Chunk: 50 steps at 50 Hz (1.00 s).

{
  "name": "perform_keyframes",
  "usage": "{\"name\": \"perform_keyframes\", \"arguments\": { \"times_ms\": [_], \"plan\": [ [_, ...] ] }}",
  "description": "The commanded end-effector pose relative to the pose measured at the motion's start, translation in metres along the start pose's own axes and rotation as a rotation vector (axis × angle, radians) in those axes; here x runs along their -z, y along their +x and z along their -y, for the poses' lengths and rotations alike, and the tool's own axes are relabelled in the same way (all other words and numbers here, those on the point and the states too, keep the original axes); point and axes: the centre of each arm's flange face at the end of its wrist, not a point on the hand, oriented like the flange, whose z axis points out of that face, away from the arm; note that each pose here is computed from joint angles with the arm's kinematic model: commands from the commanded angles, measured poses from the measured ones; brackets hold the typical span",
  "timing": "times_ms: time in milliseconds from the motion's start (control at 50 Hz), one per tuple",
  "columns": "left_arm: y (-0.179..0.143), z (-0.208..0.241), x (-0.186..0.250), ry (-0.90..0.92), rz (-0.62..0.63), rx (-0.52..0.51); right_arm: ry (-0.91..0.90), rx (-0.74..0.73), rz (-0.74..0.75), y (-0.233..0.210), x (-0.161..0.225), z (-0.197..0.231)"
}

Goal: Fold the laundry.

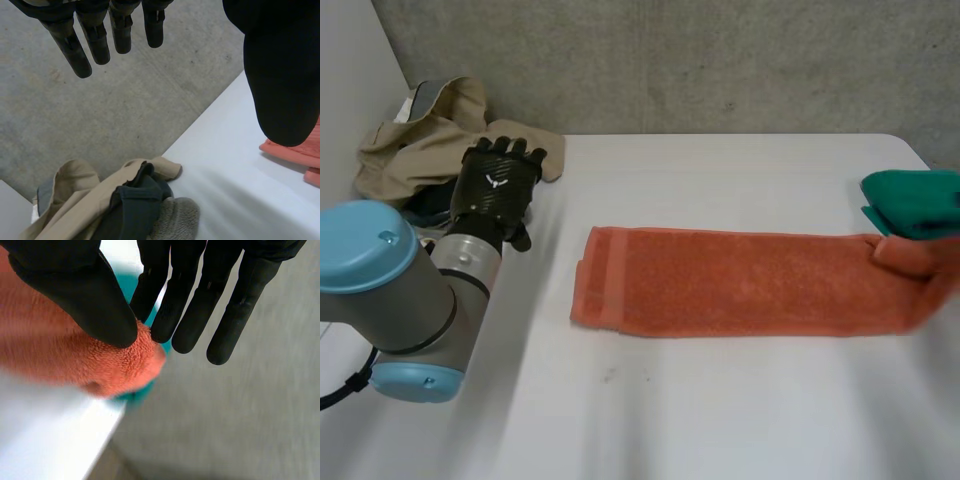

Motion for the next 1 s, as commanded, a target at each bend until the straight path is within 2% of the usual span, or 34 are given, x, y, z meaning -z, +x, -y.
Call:
{"name": "perform_keyframes", "arguments": {
  "times_ms": [20, 100, 260, 340, 460, 540, 560, 620, 640, 720, 780, 880, 1000],
  "plan": [
    [-0.008, 0.006, 0.000, 0.014, 0.021, 0.019, 0.497, -0.035, 0.179, -0.072, 0.059, 0.129],
    [-0.007, 0.007, 0.001, 0.016, 0.018, 0.027, 0.740, -0.008, 0.311, -0.119, 0.101, 0.176],
    [-0.003, 0.003, 0.007, 0.000, 0.003, 0.026, 1.068, 0.083, 0.518, -0.230, 0.172, 0.209],
    [-0.001, 0.000, 0.009, -0.012, -0.004, 0.025, 1.058, 0.111, 0.587, -0.259, 0.181, 0.199],
    [0.001, -0.003, 0.010, -0.018, -0.009, 0.025, 1.010, 0.083, 0.620, -0.251, 0.187, 0.192],
    [0.000, 0.000, 0.008, -0.007, -0.007, 0.026, 0.875, -0.054, 0.561, -0.208, 0.172, 0.189],
    [0.000, 0.001, 0.007, -0.004, -0.007, 0.026, 0.786, -0.149, 0.529, -0.183, 0.160, 0.183],
    [0.000, 0.004, 0.006, 0.009, -0.006, 0.027, 0.652, -0.301, 0.520, -0.156, 0.146, 0.169],
    [0.002, 0.007, 0.006, 0.019, -0.009, 0.026, 0.576, -0.376, 0.538, -0.149, 0.142, 0.160],
    [0.014, 0.018, 0.009, 0.052, -0.041, 0.032, 0.404, -0.479, 0.598, -0.147, 0.136, 0.135],
    [0.019, 0.023, 0.011, 0.068, -0.053, 0.035, 0.316, -0.471, 0.610, -0.147, 0.129, 0.118],
    [0.028, 0.024, 0.012, 0.074, -0.076, 0.035, 0.158, -0.373, 0.604, -0.155, 0.109, 0.074],
    [0.034, 0.024, 0.015, 0.070, -0.092, 0.034, 0.057, -0.266, 0.480, -0.138, 0.090, 0.046]
  ]
}}
